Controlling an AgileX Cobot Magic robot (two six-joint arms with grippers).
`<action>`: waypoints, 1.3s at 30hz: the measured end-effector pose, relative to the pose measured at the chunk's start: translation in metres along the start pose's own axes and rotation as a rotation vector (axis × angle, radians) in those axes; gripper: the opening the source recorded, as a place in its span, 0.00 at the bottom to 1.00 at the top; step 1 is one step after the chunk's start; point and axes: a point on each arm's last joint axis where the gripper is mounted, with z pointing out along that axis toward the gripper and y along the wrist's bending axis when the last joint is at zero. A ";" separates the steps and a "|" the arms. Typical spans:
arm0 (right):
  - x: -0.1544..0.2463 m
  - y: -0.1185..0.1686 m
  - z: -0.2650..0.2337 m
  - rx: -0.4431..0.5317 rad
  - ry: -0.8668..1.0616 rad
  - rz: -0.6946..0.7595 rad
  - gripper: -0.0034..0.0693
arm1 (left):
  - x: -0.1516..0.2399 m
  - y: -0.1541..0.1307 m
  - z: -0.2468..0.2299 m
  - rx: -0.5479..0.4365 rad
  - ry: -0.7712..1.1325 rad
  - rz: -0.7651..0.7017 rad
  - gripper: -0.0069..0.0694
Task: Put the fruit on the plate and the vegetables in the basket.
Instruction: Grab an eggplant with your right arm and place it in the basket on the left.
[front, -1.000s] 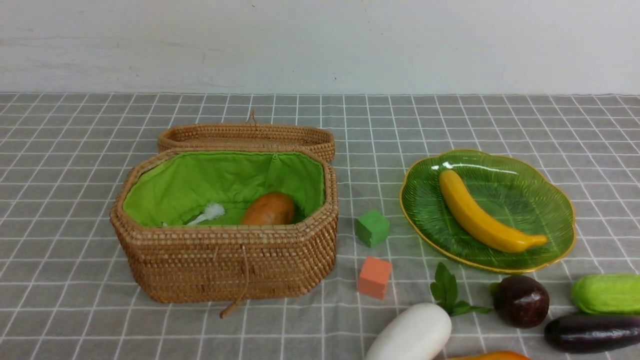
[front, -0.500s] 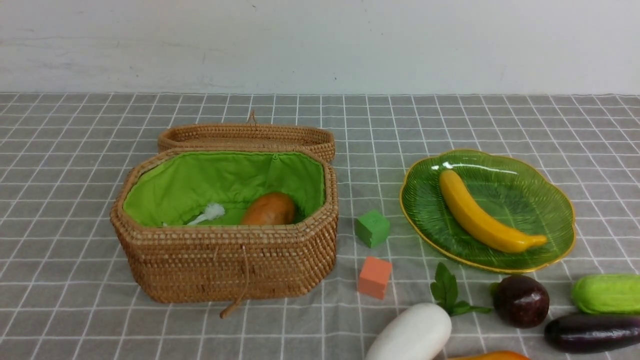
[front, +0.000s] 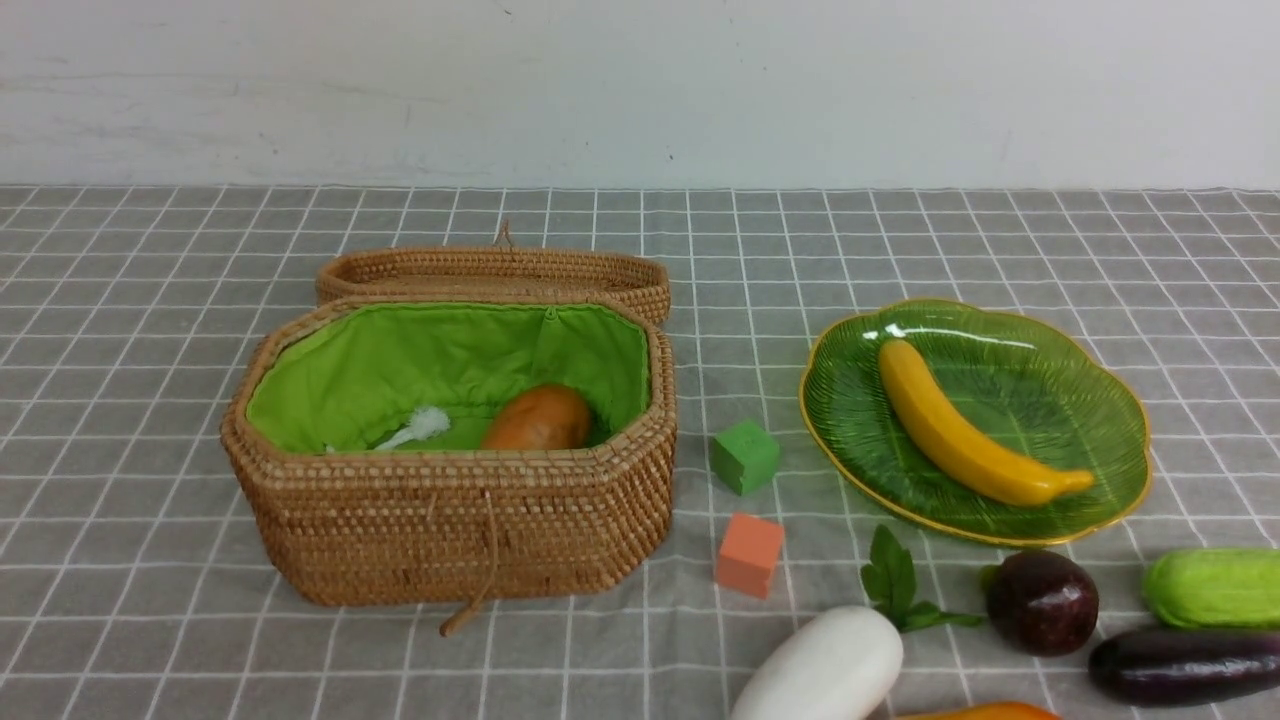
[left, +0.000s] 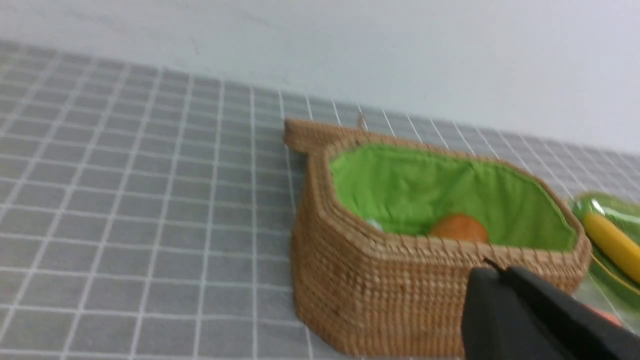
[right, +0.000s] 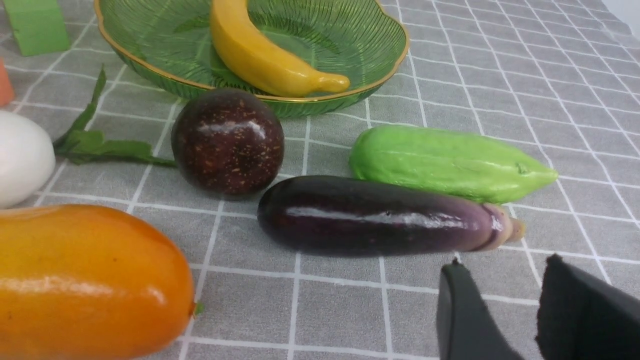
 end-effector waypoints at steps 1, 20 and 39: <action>0.000 0.000 0.000 0.000 0.000 0.000 0.38 | 0.009 0.003 -0.001 -0.029 -0.046 0.016 0.09; 0.000 0.000 0.000 0.000 -0.001 -0.001 0.38 | 0.117 0.027 0.025 -0.156 0.204 0.122 0.11; 0.000 0.000 0.000 0.000 -0.001 -0.001 0.38 | 0.116 0.029 0.025 -0.204 0.196 0.104 0.14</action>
